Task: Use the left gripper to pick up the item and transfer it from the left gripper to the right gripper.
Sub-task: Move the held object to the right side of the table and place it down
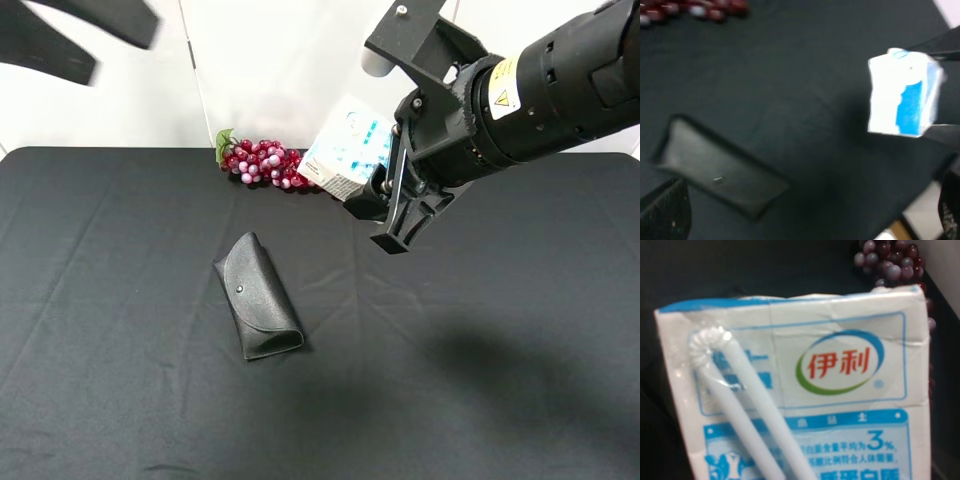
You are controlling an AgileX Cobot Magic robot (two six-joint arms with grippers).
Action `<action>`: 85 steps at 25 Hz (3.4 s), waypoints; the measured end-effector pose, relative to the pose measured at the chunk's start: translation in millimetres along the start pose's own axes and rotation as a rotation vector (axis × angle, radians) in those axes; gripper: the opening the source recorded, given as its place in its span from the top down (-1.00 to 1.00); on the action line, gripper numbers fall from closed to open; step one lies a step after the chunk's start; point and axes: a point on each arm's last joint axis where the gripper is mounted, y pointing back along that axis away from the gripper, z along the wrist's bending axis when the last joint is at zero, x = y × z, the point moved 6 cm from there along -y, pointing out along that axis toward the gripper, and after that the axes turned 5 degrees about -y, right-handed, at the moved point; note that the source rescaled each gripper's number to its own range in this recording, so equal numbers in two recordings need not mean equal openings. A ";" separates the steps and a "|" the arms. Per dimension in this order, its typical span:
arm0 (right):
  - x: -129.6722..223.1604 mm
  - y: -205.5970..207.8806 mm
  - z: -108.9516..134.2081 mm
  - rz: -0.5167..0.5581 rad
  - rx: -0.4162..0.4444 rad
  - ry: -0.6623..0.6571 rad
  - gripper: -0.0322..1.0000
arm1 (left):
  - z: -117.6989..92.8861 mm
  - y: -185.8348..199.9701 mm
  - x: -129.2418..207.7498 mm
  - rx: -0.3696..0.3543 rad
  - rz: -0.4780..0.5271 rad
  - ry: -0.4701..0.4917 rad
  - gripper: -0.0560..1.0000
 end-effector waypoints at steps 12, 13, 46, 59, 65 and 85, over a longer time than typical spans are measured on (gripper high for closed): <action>0.0 0.0 0.0 0.000 0.000 -0.004 0.94 | -3.8 97.3 51.2 -0.469 -0.075 -0.026 -1.00; 0.0 0.0 0.1 0.000 -0.001 -0.005 0.94 | -4.7 103.5 57.8 -0.498 -0.084 -0.034 -1.00; -2.6 0.3 8.0 -0.013 -0.054 -0.119 0.94 | -3.9 59.4 247.8 -0.581 -0.271 -0.073 -1.00; -0.6 0.3 8.7 0.003 -0.058 -0.190 0.94 | -0.2 61.4 247.9 -0.648 -0.284 -0.009 -0.97; 12.2 1.1 11.8 0.092 -0.072 -0.295 0.94 | 4.3 64.1 248.3 -0.748 -0.302 0.089 -0.97; 126.5 18.0 -106.1 0.434 0.233 -0.841 0.94 | 5.7 65.0 248.5 -0.779 -0.309 0.122 -0.97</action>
